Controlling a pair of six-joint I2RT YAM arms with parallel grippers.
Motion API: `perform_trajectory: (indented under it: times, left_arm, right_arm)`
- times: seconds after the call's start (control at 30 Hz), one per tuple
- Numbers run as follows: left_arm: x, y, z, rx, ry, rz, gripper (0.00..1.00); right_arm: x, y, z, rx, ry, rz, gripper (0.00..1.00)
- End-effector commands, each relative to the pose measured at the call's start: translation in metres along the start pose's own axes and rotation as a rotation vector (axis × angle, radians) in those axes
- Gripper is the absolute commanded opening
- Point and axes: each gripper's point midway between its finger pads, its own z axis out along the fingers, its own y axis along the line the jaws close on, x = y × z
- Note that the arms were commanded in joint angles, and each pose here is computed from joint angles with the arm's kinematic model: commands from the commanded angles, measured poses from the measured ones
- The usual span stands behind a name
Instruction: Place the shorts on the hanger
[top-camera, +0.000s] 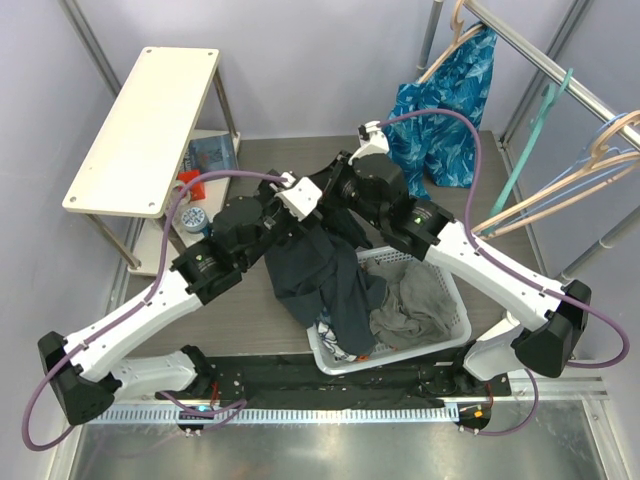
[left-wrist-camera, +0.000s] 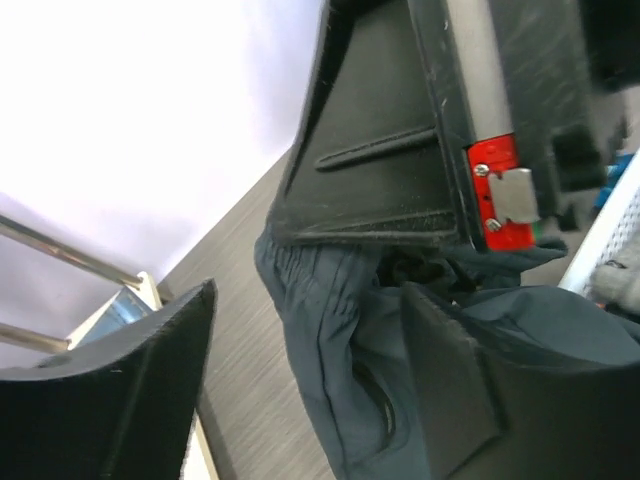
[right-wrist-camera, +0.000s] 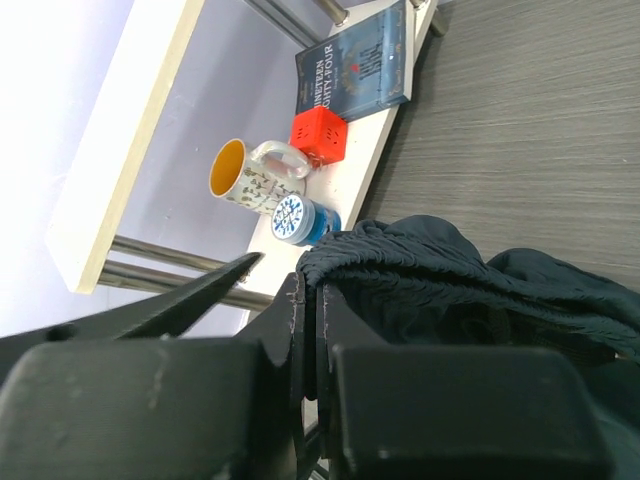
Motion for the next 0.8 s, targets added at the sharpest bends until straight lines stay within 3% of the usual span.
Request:
perform_trajectory:
  times: [0.0, 0.13, 0.23, 0.27, 0.4, 0.43, 0.53, 0.6, 0.63, 0.7, 0.77]
  left_arm:
    - [-0.004, 0.014, 0.007, -0.081, -0.026, -0.004, 0.69]
    - [-0.009, 0.025, -0.002, -0.087, -0.051, -0.058, 0.52]
    - [-0.004, 0.023, -0.006, -0.063, -0.030, -0.062, 0.17]
    - [-0.003, 0.027, -0.007, -0.074, -0.022, -0.071, 0.00]
    - [0.009, 0.043, -0.012, -0.091, 0.027, -0.137, 0.00]
    - [0.014, 0.056, -0.014, -0.121, 0.038, -0.155, 0.00]
    - [0.007, 0.066, -0.023, -0.111, 0.020, -0.203, 0.00]
    - [-0.004, 0.073, -0.033, -0.108, -0.017, -0.211, 0.00]
    - [-0.014, 0.076, -0.037, -0.105, -0.044, -0.214, 0.00]
    - [-0.029, 0.070, -0.043, -0.031, -0.095, -0.192, 0.00]
    - [-0.048, 0.071, -0.055, -0.006, -0.162, -0.167, 0.00]
  right_arm:
    - [-0.034, 0.043, -0.011, -0.135, -0.091, 0.051, 0.01]
    - [-0.029, 0.042, -0.012, -0.136, -0.071, 0.056, 0.01]
    - [-0.026, 0.047, -0.013, -0.172, -0.061, 0.059, 0.01]
    - [-0.028, 0.049, -0.015, -0.185, -0.066, 0.055, 0.01]
    - [-0.036, 0.054, -0.020, -0.218, -0.097, -0.010, 0.09]
    - [-0.037, 0.053, -0.022, -0.216, -0.103, -0.032, 0.26]
    - [-0.044, 0.042, -0.031, -0.197, -0.153, -0.149, 0.57]
    - [-0.049, 0.038, -0.038, -0.200, -0.193, -0.215, 0.67]
    - [-0.046, 0.028, -0.045, -0.194, -0.194, -0.310, 0.77]
    - [-0.043, 0.026, -0.050, -0.224, -0.208, -0.394, 0.86]
    - [-0.031, 0.009, -0.056, -0.248, -0.174, -0.529, 0.88]
